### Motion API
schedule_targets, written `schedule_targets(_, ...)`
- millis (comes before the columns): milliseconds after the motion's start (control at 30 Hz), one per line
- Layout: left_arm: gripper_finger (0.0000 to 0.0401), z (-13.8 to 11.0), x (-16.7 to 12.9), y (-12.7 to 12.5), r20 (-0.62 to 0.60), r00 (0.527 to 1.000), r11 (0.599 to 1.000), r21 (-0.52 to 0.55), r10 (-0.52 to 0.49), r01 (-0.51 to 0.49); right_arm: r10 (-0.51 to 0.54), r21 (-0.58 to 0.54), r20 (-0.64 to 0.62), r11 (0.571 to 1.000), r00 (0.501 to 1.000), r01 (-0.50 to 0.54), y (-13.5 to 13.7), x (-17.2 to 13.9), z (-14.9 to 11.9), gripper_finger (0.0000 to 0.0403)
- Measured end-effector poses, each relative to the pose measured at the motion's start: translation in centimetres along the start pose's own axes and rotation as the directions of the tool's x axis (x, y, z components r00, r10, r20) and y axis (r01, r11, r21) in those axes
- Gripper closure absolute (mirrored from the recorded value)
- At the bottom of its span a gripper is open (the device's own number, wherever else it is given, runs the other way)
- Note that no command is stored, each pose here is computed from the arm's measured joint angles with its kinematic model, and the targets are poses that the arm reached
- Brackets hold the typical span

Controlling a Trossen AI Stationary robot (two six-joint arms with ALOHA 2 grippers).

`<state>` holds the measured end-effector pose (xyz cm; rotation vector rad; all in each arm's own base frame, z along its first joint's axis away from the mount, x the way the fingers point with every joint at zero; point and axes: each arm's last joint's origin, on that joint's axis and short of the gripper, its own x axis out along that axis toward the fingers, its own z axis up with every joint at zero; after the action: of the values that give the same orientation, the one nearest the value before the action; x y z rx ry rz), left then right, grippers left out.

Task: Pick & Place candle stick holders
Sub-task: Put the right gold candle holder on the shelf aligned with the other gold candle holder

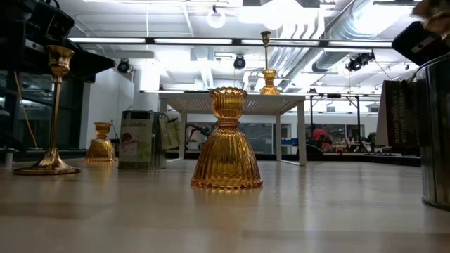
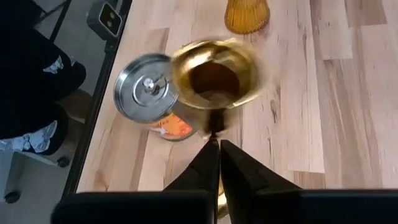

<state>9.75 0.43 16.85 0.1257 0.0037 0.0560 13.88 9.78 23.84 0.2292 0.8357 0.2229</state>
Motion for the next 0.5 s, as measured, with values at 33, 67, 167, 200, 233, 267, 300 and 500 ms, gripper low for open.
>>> schedule_targets(33, 0.0401, 0.0, 0.0, 0.0, 0.0, 1.0, 1.0, 0.0, 0.0, 0.0, -0.004, 0.0, 0.004, 1.0, 1.0, 0.004, 0.0, 0.0, 0.0, 0.0398)
schedule_targets(67, 0.0401, 0.0, 0.0, 0.0, 0.0, 1.0, 1.0, 0.0, 0.0, 0.0, -0.009, 0.0, 0.007, 1.0, 1.0, 0.009, 0.0, 0.0, 0.0, 0.0399)
schedule_targets(167, 0.0401, 0.0, 0.0, 0.0, 0.0, 1.0, 1.0, 0.0, 0.0, 0.0, -0.019, 0.005, 0.011, 1.0, 1.0, 0.019, -0.1, 0.0, 0.0, 0.0399)
schedule_targets(200, 0.0401, 0.0, 0.0, 0.0, 0.0, 1.0, 1.0, 0.0, 0.0, 0.0, -0.018, 0.012, 0.011, 1.0, 1.0, 0.018, -0.1, 0.0, 0.0, 0.0399)
schedule_targets(233, 0.0401, 0.0, 0.0, 0.0, 0.0, 1.0, 1.0, 0.0, 0.0, 0.0, -0.018, 0.022, 0.01, 1.0, 1.0, 0.018, -0.1, 0.0, 0.0, 0.0399)
schedule_targets(267, 0.0401, 0.0, 0.0, 0.0, 0.0, 1.0, 1.0, 0.0, 0.0, 0.0, -0.02, 0.029, 0.005, 0.999, 1.0, 0.02, -0.1, 0.0, 0.0, 0.0399)
schedule_targets(300, 0.0401, 0.0, 0.0, 0.0, 0.0, 1.0, 1.0, 0.0, 0.0, 0.0, -0.022, 0.036, -0.003, 0.999, 1.0, 0.022, -0.1, 0.0, -0.1, 0.0399)
schedule_targets(500, 0.0401, 0.0, 0.0, 0.0, 0.0, 1.0, 1.0, 0.0, 0.0, 0.0, -0.118, 0.088, -0.104, 0.988, 0.988, 0.128, -0.9, -0.1, -1.2, 0.0393)
